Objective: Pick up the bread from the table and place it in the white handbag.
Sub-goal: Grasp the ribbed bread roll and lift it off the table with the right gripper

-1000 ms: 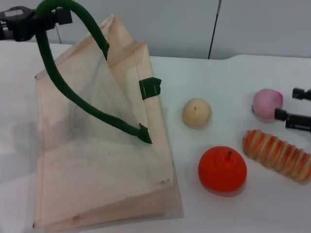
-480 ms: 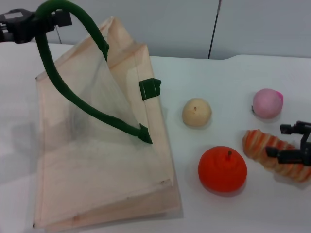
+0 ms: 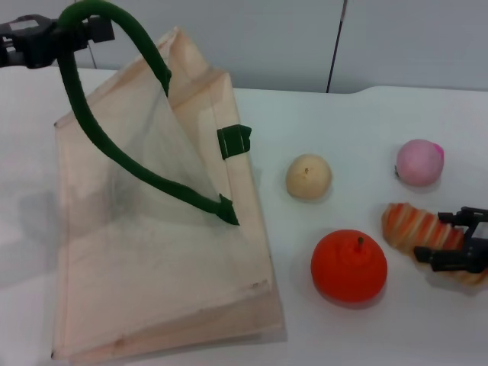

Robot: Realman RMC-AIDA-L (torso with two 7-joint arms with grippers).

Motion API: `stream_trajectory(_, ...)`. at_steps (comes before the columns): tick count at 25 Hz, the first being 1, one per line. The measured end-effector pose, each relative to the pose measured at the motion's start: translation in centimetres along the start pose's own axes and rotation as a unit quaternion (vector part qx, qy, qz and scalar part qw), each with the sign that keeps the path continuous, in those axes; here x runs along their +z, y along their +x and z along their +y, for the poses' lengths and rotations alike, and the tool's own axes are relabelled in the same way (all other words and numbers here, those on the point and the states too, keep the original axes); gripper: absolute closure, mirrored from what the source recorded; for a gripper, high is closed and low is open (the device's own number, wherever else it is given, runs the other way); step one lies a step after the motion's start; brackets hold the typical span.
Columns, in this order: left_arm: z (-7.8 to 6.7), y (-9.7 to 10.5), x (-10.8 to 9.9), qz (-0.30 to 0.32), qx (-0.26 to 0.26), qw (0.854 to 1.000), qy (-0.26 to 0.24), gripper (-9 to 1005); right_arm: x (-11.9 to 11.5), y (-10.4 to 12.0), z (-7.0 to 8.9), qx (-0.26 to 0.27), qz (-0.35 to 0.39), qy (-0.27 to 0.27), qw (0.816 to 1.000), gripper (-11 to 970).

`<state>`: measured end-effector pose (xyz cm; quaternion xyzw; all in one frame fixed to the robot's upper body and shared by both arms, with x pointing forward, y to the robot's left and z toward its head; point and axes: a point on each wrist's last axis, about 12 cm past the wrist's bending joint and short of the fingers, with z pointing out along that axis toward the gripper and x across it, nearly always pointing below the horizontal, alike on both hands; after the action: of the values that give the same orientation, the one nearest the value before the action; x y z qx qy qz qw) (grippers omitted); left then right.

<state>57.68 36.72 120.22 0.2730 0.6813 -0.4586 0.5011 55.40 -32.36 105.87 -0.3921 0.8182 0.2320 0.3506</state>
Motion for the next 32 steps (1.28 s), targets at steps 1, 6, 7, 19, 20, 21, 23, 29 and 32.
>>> stream_trajectory(1, 0.0, 0.0, 0.0, 0.0, 0.0, 1.0, 0.0, 981, 0.1, 0.0, 0.1, -0.002, 0.002, -0.001, 1.0, 115)
stream_trajectory(6, 0.0, 0.1, -0.1, 0.0, 0.0, 1.0, -0.001, 981, 0.2, 0.0, 0.1, -0.009, -0.005, 0.002, 1.0, 121)
stream_trajectory(7, 0.0, 0.2, -0.1, 0.0, 0.0, 1.0, -0.001, 981, 0.1, 0.0, 0.1, -0.011, -0.007, 0.002, 1.0, 123)
stream_trajectory(19, 0.0, 0.2, -0.1, -0.004, 0.002, 1.0, 0.0, 981, 0.0, 0.2, -0.3, -0.028, -0.003, 0.019, 0.999, 218)
stream_trajectory(20, 0.0, 0.2, -0.1, -0.004, 0.002, 1.0, 0.0, 980, 0.0, 0.2, -0.3, -0.032, -0.002, 0.019, 0.999, 246)
stream_trajectory(21, 0.0, 0.2, 0.0, -0.004, 0.002, 1.0, 0.0, 980, 0.0, 0.2, -0.2, -0.035, -0.003, 0.017, 0.999, 274)
stream_trajectory(23, 0.0, 0.2, 0.0, -0.005, 0.001, 1.0, 0.001, 980, -0.1, 0.2, -0.2, -0.038, -0.003, 0.014, 0.999, 288)
stream_trajectory(29, 0.0, -0.1, 0.3, -0.005, 0.002, 1.0, 0.005, 980, -1.0, -0.3, 0.1, -0.051, -0.051, -0.003, 0.997, 329)
stream_trajectory(32, -0.1, -0.3, 0.6, -0.003, 0.004, 1.0, 0.011, 980, -1.9, -1.0, 0.4, -0.063, -0.101, -0.018, 0.993, 352)
